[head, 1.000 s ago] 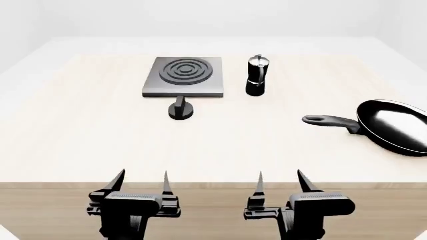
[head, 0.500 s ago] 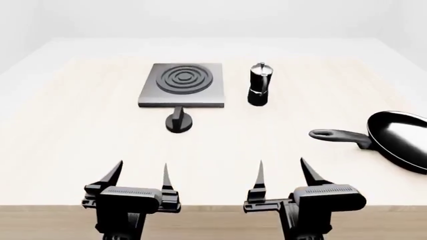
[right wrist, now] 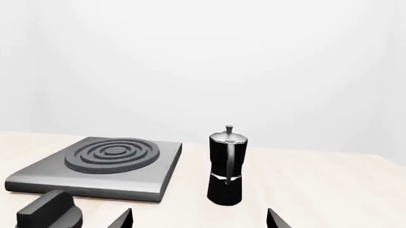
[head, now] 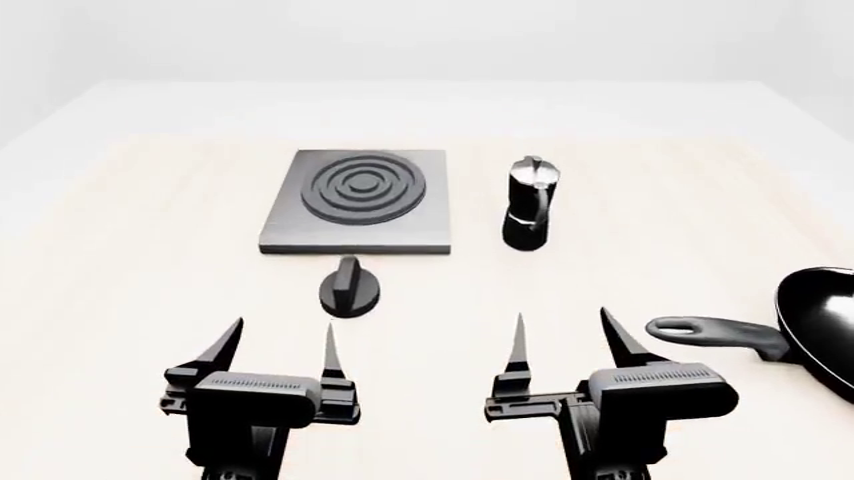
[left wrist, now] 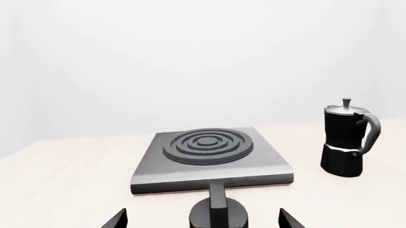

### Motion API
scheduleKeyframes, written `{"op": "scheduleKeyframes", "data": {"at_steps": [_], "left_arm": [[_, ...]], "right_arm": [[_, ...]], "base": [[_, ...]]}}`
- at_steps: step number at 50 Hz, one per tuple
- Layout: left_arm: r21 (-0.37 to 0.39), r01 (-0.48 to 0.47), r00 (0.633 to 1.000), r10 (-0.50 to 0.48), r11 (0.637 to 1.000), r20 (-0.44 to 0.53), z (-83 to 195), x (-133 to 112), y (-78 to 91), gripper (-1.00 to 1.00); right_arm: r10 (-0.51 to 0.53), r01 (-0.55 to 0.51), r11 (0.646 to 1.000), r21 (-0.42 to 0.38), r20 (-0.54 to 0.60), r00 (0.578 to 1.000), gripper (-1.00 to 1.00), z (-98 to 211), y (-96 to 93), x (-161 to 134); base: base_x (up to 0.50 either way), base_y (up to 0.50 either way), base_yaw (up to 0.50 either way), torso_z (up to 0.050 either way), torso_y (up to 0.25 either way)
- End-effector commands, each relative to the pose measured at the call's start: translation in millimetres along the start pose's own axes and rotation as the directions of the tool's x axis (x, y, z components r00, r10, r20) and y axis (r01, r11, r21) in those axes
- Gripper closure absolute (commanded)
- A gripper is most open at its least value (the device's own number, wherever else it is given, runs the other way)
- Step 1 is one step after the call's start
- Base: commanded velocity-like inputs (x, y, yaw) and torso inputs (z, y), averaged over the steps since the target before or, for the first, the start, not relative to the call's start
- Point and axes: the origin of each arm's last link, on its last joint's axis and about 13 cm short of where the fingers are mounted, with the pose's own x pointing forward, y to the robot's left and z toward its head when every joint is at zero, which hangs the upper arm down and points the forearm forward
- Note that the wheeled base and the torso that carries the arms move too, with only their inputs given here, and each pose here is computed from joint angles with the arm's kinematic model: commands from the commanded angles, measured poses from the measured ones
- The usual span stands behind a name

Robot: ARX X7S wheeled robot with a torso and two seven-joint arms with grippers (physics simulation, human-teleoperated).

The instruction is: Put the frying pan on the stove.

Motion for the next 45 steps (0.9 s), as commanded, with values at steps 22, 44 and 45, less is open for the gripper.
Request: {"op": "scheduleKeyframes", "data": {"at_steps": [22,44,45], "left_arm": [[-0.005,0.007,1.000,-0.007,1.000,-0.004,-1.4,-1.8,-1.4,-1.00],[-0.004,0.012,1.000,-0.012,1.000,-0.004,-0.5,-2.5,-0.7,-1.00],[-0.004,0.013,1.000,-0.013,1.000,-0.005,-0.4,-2.2,-0.7,-1.00]], "right_arm": [[-0.005,0.005,1.000,0.009,-0.002,1.000,-1.00,0.1,-1.3,-1.5],[0.005,-0.005,1.000,0.000,-0.010,1.000,-1.00,0.7,0.8,-0.1],[0.003,-0.003,1.000,-0.006,-0.010,1.000,-1.00,2.0,1.1,0.8]], "base": [[0.34,0.00,0.00,0.000,0.000],[0.34,0.00,0.00,0.000,0.001],[0.34,0.00,0.00,0.000,0.000]]}}
